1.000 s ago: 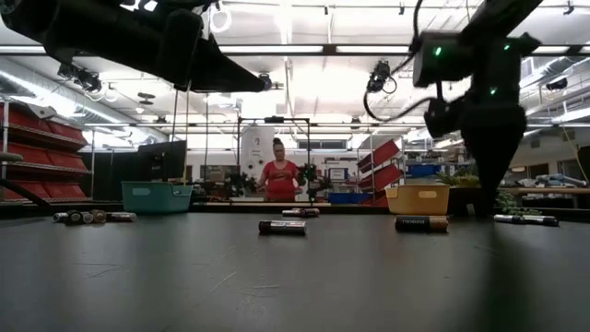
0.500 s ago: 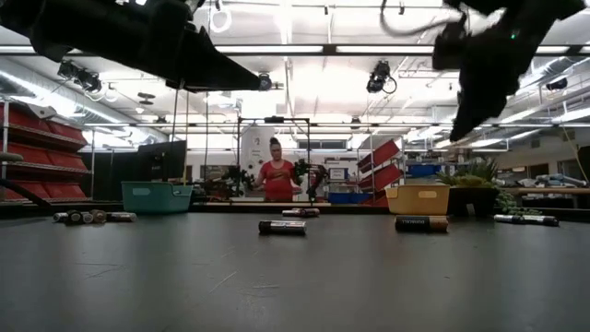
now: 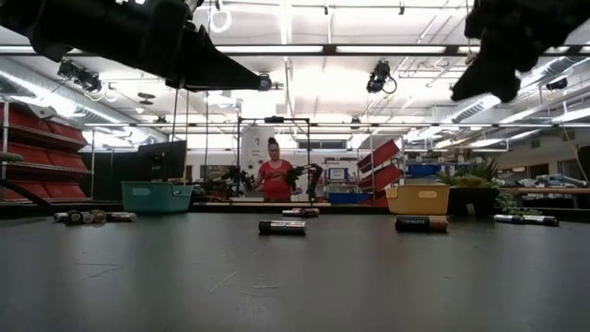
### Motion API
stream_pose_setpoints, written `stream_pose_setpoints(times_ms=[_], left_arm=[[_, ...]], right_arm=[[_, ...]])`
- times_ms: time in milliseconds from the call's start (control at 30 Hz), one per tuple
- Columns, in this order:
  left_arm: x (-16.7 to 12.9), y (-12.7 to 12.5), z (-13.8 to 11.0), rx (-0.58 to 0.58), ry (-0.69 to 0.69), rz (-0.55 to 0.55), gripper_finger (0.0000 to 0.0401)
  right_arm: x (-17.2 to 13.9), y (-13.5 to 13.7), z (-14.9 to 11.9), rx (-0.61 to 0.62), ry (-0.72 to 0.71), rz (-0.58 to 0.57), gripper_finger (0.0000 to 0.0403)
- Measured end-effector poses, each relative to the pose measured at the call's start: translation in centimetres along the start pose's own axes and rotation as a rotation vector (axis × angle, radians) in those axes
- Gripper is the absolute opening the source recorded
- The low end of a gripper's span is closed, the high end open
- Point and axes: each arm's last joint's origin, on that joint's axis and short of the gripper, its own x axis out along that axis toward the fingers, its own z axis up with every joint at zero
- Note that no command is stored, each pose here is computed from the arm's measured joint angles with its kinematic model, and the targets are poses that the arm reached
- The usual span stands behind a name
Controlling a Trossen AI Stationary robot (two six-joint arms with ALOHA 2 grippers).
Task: Sort batteries
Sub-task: Put the silver battery into the blue bin
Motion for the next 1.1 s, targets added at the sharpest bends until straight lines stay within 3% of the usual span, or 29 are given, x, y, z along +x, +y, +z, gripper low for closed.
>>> stream_pose_setpoints(times_ms=[300,467,567,700,933,1100], left_arm=[[0.0,0.0,0.0,0.001,0.002,0.0,0.0133],[0.0,0.0,0.0,0.001,0.002,0.0,0.0133],[0.0,0.0,0.0,0.0,0.0,0.0,0.0133],[0.0,0.0,0.1,-0.003,-0.005,0.001,0.0133],[0.0,0.0,0.1,-0.003,-0.005,0.002,0.0133],[0.0,0.0,0.1,-0.003,-0.005,0.001,0.0133]], right_arm=[[3.1,-1.0,-4.4,0.107,-0.197,0.23,0.0103],[4.1,-0.7,-6.9,0.179,-0.19,0.514,0.0103],[3.9,0.0,-7.8,0.227,-0.188,0.607,0.0103],[3.6,1.0,-8.7,0.248,-0.213,0.547,0.0094],[3.7,2.0,-11.5,0.375,-0.172,0.318,0.007],[3.6,3.1,-12.5,0.416,-0.113,0.3,0.0066]])
